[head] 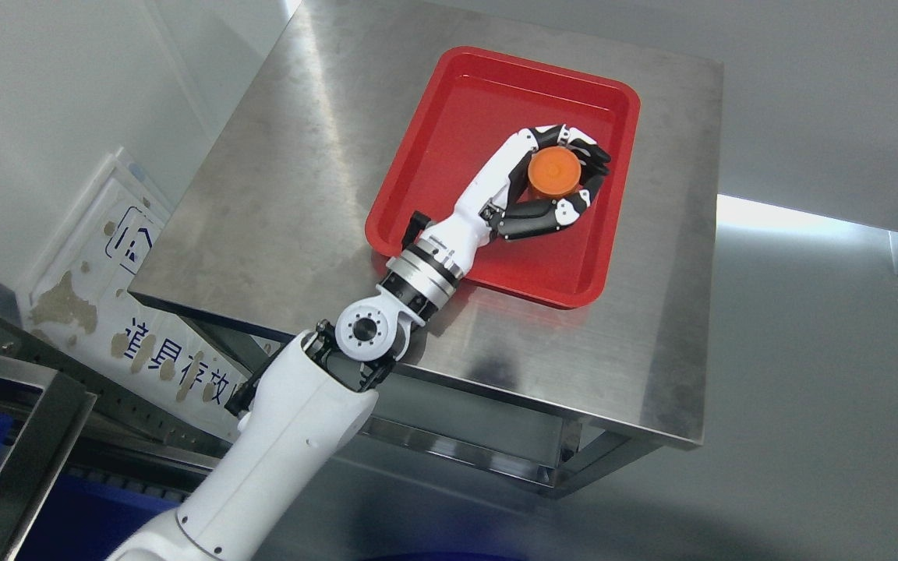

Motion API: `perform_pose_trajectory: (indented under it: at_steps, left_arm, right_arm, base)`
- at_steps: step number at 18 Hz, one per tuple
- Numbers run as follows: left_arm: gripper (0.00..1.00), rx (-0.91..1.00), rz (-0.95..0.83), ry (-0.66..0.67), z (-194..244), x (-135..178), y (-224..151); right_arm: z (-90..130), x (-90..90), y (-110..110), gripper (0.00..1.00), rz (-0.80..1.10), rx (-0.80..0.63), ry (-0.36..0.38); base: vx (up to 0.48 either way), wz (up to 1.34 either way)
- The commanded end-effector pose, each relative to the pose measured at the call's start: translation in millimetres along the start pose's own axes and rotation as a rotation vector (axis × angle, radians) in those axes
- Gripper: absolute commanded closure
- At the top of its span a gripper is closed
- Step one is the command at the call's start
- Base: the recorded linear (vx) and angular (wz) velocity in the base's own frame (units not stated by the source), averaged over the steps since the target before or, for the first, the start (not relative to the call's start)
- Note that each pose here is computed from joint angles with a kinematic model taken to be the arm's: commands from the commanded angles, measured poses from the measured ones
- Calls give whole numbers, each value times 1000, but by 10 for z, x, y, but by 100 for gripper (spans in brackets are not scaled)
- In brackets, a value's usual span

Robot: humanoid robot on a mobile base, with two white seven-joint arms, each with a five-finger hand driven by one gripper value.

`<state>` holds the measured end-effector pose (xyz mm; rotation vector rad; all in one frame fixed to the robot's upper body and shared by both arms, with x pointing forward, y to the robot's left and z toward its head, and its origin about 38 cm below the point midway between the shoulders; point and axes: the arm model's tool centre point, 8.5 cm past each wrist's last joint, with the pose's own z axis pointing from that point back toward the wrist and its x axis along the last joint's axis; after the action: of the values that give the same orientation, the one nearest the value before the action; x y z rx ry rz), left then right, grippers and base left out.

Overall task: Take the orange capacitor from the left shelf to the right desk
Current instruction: 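Lower the capacitor with the left hand into the red tray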

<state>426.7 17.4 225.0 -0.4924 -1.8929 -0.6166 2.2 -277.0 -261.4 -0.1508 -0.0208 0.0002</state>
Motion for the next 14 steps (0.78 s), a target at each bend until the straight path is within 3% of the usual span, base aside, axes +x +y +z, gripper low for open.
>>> perform_pose_trajectory:
  at_steps: [1,5,14]
  left_arm:
    - [96,32,-117,169,-295,-254,352]
    - [93,58,-115,225,-251,-434,451]
    - [63,143,-83,243,-203,-430,750]
  right_arm:
    - [-6,-68,-114,0,-13,-17,3]
    - [-6,-68,-114,0,-13,-17,3]
    - [-6,-68,-114,0,-13,-17,3]
  base:
    - [14,5]
    - [4,1]
    - [0,0]
